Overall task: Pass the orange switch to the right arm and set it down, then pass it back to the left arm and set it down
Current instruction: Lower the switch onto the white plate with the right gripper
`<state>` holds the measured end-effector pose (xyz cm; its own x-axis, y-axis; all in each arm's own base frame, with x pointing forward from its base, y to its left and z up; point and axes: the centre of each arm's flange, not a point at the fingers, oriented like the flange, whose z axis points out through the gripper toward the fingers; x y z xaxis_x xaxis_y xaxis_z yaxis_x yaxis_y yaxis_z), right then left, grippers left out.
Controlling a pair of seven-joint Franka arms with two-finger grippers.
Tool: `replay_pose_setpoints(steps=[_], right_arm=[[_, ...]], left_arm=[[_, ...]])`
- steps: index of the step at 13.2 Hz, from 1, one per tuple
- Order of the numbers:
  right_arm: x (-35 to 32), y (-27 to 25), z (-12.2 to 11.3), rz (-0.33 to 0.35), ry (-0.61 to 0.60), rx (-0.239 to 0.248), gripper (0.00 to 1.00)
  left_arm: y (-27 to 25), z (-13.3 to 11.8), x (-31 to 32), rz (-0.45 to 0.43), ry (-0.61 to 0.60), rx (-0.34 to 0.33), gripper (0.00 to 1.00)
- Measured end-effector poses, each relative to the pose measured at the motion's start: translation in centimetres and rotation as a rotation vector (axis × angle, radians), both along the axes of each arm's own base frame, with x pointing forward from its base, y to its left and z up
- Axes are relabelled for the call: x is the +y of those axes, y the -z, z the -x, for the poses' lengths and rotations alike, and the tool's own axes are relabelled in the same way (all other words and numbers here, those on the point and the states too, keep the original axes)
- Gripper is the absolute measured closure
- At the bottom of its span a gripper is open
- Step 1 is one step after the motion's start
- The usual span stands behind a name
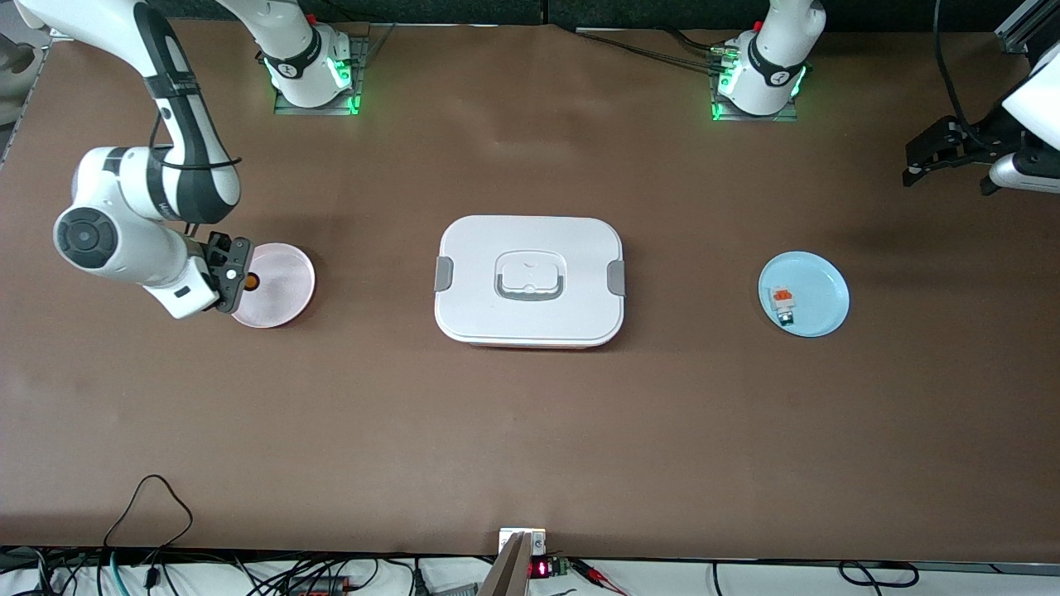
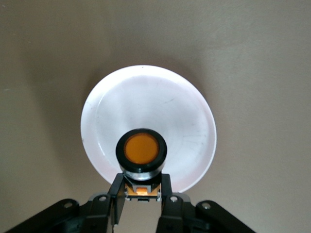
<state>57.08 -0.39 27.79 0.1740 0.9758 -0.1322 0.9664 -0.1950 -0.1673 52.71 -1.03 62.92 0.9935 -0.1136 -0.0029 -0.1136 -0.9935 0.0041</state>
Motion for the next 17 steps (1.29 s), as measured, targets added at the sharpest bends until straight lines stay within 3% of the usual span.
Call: replay_pose_setpoints(steps=[7,16,17], right_arm=[[0.2,5.1,2.8,0.059,-0.138,-0.070,0.67],[0.3,7.4,4.3,0.057,-0.148,-0.030,0.67],[0.3,7.4,4.3,0.057,-0.148,-0.030,0.62]], left_arm=[[1.1,-0.5,0.3,0.014,-0.010,0.020,0.00],[1.2,-0.3,3.7,0.015,-0.082,0.028,0.00],[1.2,-0.3,4.2,0.015,-0.089,0.028,0.00]])
